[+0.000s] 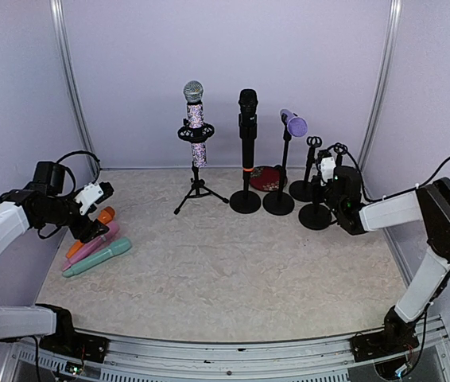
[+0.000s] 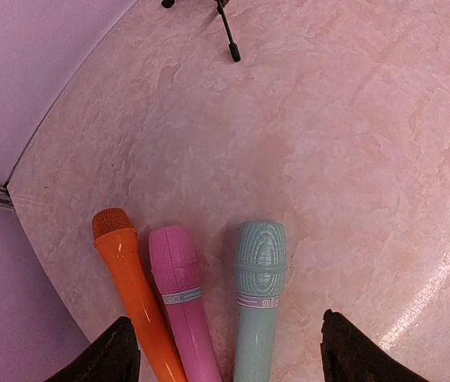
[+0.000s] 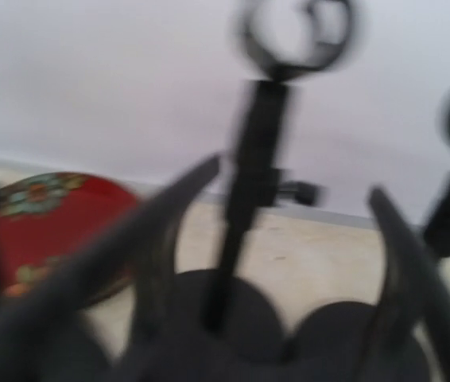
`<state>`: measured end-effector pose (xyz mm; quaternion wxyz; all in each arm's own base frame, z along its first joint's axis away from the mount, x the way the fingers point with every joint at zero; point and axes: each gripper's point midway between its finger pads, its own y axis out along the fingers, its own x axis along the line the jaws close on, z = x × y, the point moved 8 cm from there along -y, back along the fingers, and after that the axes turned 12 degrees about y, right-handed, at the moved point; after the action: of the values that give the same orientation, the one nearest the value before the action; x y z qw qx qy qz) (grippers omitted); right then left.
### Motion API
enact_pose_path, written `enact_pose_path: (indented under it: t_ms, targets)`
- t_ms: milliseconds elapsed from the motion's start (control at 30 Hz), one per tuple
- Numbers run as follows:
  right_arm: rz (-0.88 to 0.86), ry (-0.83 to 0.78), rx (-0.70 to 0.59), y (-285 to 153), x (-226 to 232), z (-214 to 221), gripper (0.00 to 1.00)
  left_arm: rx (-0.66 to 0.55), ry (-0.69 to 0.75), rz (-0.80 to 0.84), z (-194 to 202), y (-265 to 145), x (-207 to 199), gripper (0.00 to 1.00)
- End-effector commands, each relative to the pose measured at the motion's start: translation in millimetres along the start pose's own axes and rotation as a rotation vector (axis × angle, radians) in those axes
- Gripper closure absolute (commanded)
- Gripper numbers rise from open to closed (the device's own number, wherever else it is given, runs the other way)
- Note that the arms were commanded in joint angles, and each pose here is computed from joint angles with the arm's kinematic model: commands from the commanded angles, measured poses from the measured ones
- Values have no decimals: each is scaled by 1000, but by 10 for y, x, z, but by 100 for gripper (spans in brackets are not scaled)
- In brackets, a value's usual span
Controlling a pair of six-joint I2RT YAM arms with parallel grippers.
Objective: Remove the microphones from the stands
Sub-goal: Place the microphone stand at the corner of the board, then pick up the microphone stand with the microphone from the center of the board.
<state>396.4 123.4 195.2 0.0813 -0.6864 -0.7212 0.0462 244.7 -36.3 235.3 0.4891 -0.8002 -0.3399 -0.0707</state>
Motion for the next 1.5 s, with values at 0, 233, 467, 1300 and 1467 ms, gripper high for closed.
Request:
enact_pose_path:
  t_ms: [0,233,467,1300,1467]
  targets:
    - [79,24,-74,116,-286,-122,100,-10,15,0,-45,-42,46,24]
    - [95,23,-74,259,-428,-96,100,-5,13,1,-56,-24,79,24]
    - [122,67,-82,217,-466,-218,24,-11,9,9,-77,-22,89,24]
    - [113,152,-75,-209,-783,-920,45,-35,21,9,-110,-81,53,24]
    - [135,138,14,-106,-832,-713,49,-34,27,4,-108,-94,51,24]
